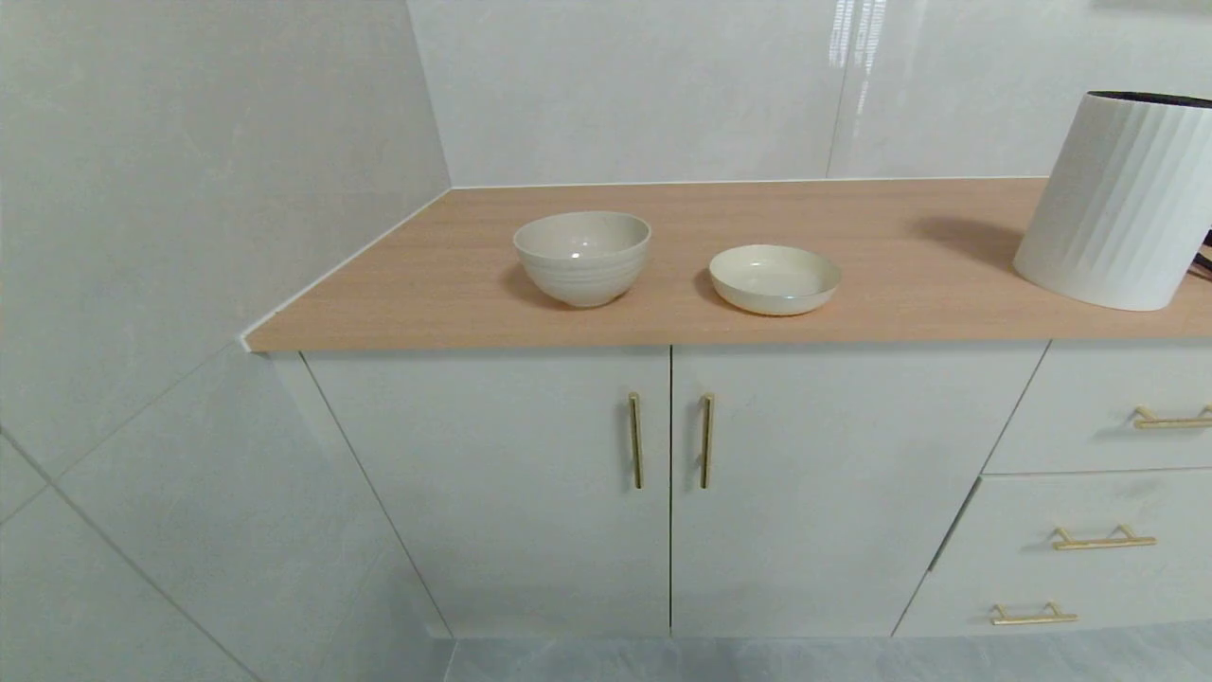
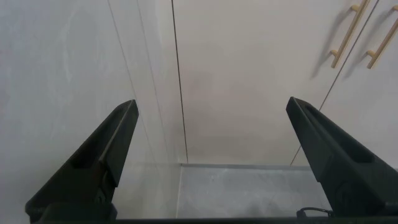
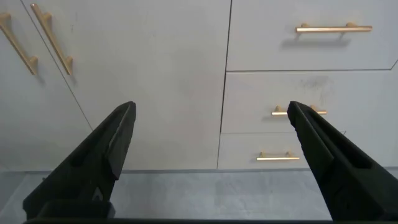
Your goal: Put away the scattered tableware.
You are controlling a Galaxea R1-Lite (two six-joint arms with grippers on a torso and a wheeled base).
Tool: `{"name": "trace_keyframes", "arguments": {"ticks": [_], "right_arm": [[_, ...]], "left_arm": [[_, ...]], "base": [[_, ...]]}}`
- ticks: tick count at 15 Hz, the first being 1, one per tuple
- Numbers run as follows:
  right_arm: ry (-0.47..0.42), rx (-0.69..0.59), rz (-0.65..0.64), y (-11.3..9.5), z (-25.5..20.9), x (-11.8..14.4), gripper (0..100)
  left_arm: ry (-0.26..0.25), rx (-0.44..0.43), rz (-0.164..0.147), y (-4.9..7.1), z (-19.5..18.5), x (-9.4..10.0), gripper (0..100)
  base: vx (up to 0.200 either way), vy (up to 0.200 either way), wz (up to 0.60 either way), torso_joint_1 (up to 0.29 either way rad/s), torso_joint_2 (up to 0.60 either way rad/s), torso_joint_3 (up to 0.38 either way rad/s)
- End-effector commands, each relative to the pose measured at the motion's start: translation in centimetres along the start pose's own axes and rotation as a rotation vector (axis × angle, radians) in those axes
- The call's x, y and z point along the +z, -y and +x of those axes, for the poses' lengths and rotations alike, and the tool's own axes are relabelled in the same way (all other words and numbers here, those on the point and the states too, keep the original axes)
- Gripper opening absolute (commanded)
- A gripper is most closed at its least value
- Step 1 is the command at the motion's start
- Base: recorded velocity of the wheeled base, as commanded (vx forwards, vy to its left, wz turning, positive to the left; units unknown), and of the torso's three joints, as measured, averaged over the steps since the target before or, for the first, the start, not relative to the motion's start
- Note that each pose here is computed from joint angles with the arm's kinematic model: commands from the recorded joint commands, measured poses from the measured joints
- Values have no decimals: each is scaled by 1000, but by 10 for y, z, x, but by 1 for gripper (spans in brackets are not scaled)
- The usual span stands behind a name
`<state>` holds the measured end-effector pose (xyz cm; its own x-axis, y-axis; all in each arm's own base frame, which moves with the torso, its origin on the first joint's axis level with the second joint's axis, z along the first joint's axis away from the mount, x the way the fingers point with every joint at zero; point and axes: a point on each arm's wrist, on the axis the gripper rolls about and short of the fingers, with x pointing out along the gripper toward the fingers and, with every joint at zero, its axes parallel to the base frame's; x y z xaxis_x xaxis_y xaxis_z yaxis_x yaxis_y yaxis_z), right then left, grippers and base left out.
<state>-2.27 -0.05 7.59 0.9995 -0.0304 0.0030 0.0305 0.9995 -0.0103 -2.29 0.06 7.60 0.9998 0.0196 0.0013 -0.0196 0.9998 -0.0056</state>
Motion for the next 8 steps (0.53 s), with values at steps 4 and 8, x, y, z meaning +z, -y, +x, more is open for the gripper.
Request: {"name": "trace_keyframes", "arguments": {"ticks": [4, 8], "right_arm": [[52, 217, 41, -2, 0, 77, 100], [-357, 541, 53, -17, 81, 98, 100]], "left_arm": [[0, 0, -1, 0, 0, 0, 100], [0, 2, -1, 0, 0, 0, 100]], "base": [[0, 0, 0, 0, 0, 0], [0, 0, 0, 0, 0, 0]]}}
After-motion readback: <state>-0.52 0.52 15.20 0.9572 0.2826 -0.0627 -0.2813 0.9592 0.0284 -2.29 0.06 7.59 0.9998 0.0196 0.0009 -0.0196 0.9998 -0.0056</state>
